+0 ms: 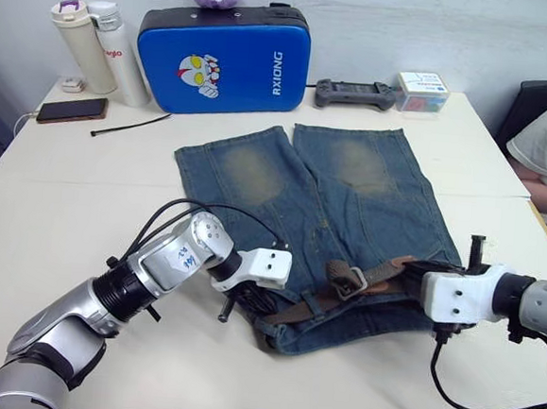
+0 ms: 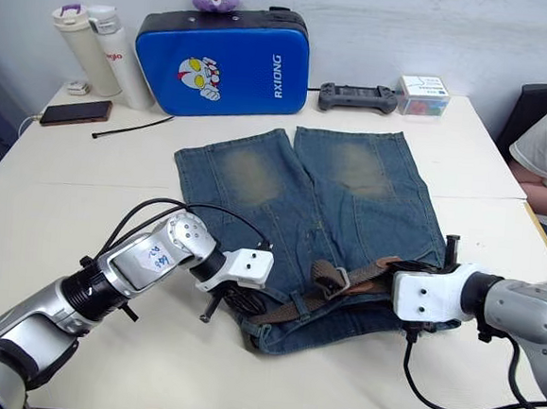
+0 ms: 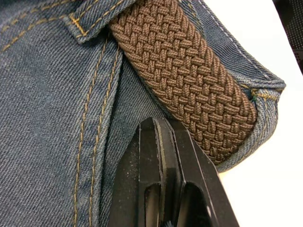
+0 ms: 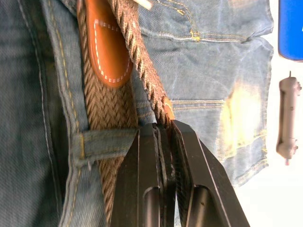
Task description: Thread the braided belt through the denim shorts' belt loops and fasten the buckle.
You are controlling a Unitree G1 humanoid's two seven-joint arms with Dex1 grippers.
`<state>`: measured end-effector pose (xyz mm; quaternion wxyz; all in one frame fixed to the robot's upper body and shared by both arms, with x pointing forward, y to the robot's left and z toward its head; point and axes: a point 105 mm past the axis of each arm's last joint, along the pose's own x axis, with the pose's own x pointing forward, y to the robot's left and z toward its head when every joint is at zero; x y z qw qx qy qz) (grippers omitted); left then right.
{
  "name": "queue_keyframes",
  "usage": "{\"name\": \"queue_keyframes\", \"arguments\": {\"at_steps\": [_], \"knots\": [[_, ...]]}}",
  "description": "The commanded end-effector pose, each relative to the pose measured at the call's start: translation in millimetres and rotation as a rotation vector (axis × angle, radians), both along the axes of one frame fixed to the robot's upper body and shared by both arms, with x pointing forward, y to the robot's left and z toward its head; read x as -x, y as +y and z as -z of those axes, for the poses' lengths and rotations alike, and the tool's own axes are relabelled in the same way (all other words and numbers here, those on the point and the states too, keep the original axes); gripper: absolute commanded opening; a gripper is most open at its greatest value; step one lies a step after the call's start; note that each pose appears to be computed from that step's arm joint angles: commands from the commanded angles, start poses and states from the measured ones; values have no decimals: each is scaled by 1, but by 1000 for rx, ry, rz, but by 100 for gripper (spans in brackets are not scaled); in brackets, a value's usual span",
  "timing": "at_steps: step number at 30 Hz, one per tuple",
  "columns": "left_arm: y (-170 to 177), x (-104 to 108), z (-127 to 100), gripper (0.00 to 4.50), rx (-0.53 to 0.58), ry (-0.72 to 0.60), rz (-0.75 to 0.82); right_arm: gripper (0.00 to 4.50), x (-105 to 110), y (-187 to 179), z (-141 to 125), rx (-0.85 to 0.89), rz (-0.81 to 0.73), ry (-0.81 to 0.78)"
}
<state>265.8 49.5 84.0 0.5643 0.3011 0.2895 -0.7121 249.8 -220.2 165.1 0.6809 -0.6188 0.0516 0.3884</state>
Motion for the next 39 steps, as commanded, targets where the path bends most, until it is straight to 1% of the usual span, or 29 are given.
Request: {"name": "queue_keyframes", "arguments": {"at_steps": [1, 4, 7, 10, 12, 15, 17, 20, 24, 27, 30, 34, 36, 37, 38, 39], "knots": [[24, 2, 39, 0, -142, 74, -81, 5, -1, -21, -14, 46, 68, -84], [24, 2, 39, 0, -141, 74, -80, 5, -3, -39, -16, 63, 163, -109], [24, 4, 39, 0, -137, 85, -74, 5, -4, -48, -18, 40, 238, -127], [24, 6, 40, 0, -135, 91, -74, 5, 0, -60, -8, 31, 330, -76], [25, 7, 40, 0, -133, 96, -76, 5, 2, -61, -5, 8, 355, -59], [26, 8, 41, 0, -134, 102, -79, 5, 4, -61, -2, 17, 357, -42], [27, 8, 42, 0, -136, 103, -82, 5, 7, -67, 2, 69, 358, -32], [32, 8, 40, 0, -138, 102, -87, 5, 9, -81, 4, 115, 387, -40], [38, 12, 38, 0, -145, 114, -85, 5, 9, -90, 9, 141, 387, -51], [42, 16, 40, 0, -153, 125, -87, 5, 12, -110, 21, 158, 398, -43], [45, 18, 40, 0, -155, 128, -89, 5, 13, -116, 27, 144, 384, -37], [46, 15, 38, 0, -137, 118, -112, 5, 12, -106, 30, 40, 358, -27], [45, 11, 32, 0, -111, 106, -121, 85, 11, -99, 30, -5, 341, -14], [45, 10, 28, 0, -95, 103, -121, 103, 11, -96, 30, -23, 330, -9], [45, 9, 24, 0, -83, 98, -119, 139, 11, -94, 30, -35, 324, -4], [45, 7, 19, 0, -65, 86, -116, 200, 11, -93, 28, -52, 318, 3]]}}
